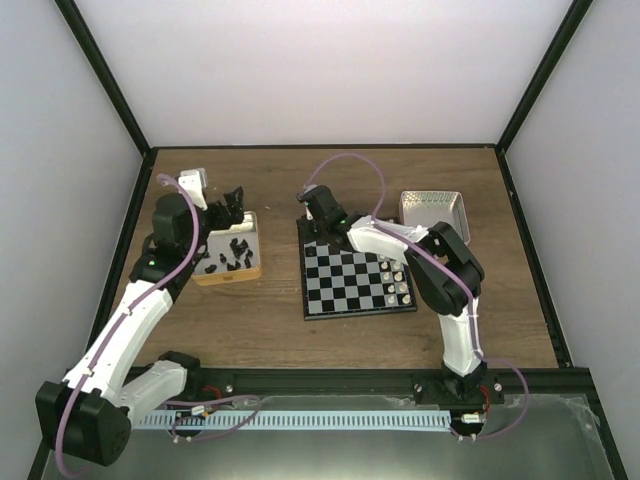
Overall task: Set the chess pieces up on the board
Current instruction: Place the chess piece on the chessboard.
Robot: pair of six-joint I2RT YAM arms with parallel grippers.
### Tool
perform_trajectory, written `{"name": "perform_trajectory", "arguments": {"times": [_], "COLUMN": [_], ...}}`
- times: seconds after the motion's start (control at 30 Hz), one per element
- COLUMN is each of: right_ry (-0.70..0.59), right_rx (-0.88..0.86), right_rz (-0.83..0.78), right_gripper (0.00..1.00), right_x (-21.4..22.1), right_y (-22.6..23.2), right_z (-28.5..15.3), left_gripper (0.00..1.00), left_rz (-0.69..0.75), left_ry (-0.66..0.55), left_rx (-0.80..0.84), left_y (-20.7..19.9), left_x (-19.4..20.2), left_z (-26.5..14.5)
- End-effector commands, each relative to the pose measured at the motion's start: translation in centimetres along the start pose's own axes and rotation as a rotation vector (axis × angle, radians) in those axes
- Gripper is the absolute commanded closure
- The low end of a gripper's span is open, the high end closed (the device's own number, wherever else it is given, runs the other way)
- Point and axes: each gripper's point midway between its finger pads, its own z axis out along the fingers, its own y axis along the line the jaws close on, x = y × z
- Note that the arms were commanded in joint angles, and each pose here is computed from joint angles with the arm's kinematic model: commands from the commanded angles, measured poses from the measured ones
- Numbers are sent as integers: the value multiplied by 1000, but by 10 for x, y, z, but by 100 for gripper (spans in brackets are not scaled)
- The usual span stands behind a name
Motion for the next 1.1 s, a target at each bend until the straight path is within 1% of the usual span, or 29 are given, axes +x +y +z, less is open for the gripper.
{"name": "perform_trajectory", "arguments": {"times": [0.0, 0.2, 0.7, 0.77, 0.9, 0.97, 1.0, 1.07], "right_ry": [7, 59, 72, 70, 50, 18, -6, -56], "right_rx": [31, 45, 76, 79, 80, 78, 71, 50], "right_rz": [-40, -44, -52, -48, -37, -30, -25, -15], "right_gripper": [99, 99, 97, 93, 73, 66, 63, 62], "right_x": [-5, 8, 12, 11, -1, -14, -24, -44], "right_y": [0, -2, -8, -8, -7, -5, -3, 2], "right_z": [6, 18, 20, 19, 10, 0, -7, -23], "left_gripper": [0, 0, 0, 0, 0, 0, 0, 0], "left_rz": [-5, -13, -15, -16, -16, -16, -16, -19], "left_ry": [17, 37, 62, 66, 73, 78, 80, 89], "left_rx": [44, 43, 56, 54, 55, 50, 45, 33], "left_y": [-2, 0, 0, 1, 1, 2, 3, 5], "left_x": [7, 13, 22, 23, 24, 25, 26, 28], "left_z": [0, 4, 10, 11, 11, 12, 13, 14]}}
